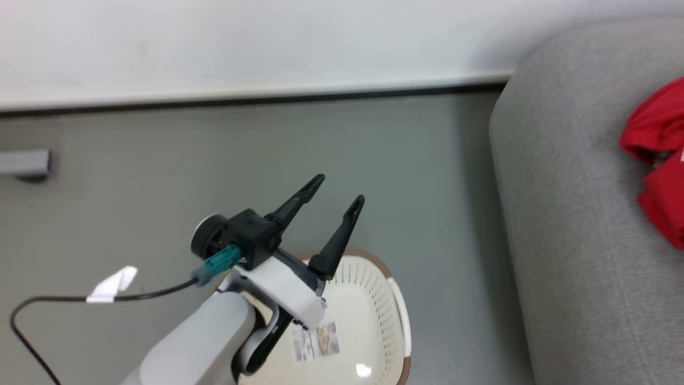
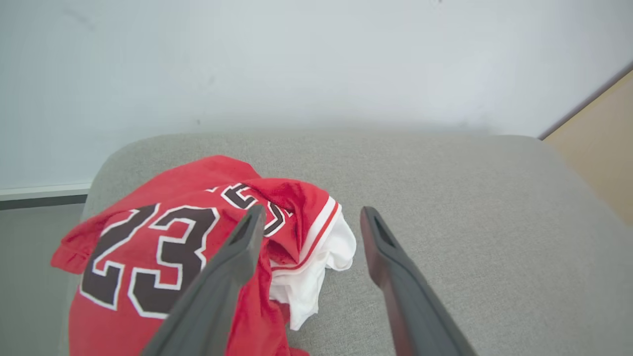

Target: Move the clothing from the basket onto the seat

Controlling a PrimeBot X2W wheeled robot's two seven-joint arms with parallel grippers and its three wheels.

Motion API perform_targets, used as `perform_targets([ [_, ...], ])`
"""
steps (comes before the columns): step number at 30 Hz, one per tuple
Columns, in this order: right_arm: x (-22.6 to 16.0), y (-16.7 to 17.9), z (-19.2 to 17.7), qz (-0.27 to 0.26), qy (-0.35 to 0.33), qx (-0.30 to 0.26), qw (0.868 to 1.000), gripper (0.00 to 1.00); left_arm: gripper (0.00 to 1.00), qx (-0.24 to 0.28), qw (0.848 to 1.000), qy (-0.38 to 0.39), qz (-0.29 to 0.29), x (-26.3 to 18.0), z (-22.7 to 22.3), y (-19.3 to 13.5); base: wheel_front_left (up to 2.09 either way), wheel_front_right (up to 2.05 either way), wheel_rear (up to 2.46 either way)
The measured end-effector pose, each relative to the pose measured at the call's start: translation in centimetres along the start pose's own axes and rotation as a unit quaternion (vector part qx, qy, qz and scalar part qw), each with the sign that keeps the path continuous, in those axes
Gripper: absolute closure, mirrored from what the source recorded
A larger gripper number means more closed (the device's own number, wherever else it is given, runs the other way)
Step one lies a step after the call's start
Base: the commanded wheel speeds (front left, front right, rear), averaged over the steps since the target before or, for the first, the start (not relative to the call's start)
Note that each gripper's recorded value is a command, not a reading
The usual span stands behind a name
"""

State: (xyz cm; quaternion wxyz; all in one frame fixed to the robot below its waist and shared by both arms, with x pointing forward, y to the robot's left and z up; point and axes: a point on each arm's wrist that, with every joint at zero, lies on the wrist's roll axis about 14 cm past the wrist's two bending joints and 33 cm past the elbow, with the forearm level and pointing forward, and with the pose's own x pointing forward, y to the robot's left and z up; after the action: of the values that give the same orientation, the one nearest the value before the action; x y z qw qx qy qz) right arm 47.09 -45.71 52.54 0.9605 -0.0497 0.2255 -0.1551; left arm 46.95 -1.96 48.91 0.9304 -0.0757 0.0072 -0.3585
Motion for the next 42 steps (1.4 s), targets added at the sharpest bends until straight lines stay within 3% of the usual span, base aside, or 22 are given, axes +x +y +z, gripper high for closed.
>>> perform_targets([
  [9,-6.5,4.0,7.1,0.075,-0.142,-0.009,0.987,0.00,0.00,0.037,0.996,-0.058,0.060,-3.7,6.4,0.9,0.00,0.00,0.00],
  [19,-13.3,12.5,9.9,0.193,-0.255,0.019,0.947,0.00,0.00,0.063,0.978,-0.104,0.170,-10.2,11.1,4.1,0.00,0.00,0.00],
  [23,-15.3,15.8,9.9,0.232,-0.285,0.035,0.929,0.00,0.00,0.064,0.968,-0.119,0.211,-12.7,12.1,5.4,0.00,0.00,0.00],
  [31,-17.7,20.8,7.1,0.276,-0.307,0.057,0.909,0.00,0.00,0.052,0.946,-0.129,0.294,-17.3,12.0,7.8,0.00,0.00,0.00],
  [42,-19.0,23.7,-0.2,0.283,-0.278,0.131,0.909,0.00,0.00,0.031,0.920,-0.116,0.373,-22.1,8.9,8.6,0.00,0.00,0.00],
])
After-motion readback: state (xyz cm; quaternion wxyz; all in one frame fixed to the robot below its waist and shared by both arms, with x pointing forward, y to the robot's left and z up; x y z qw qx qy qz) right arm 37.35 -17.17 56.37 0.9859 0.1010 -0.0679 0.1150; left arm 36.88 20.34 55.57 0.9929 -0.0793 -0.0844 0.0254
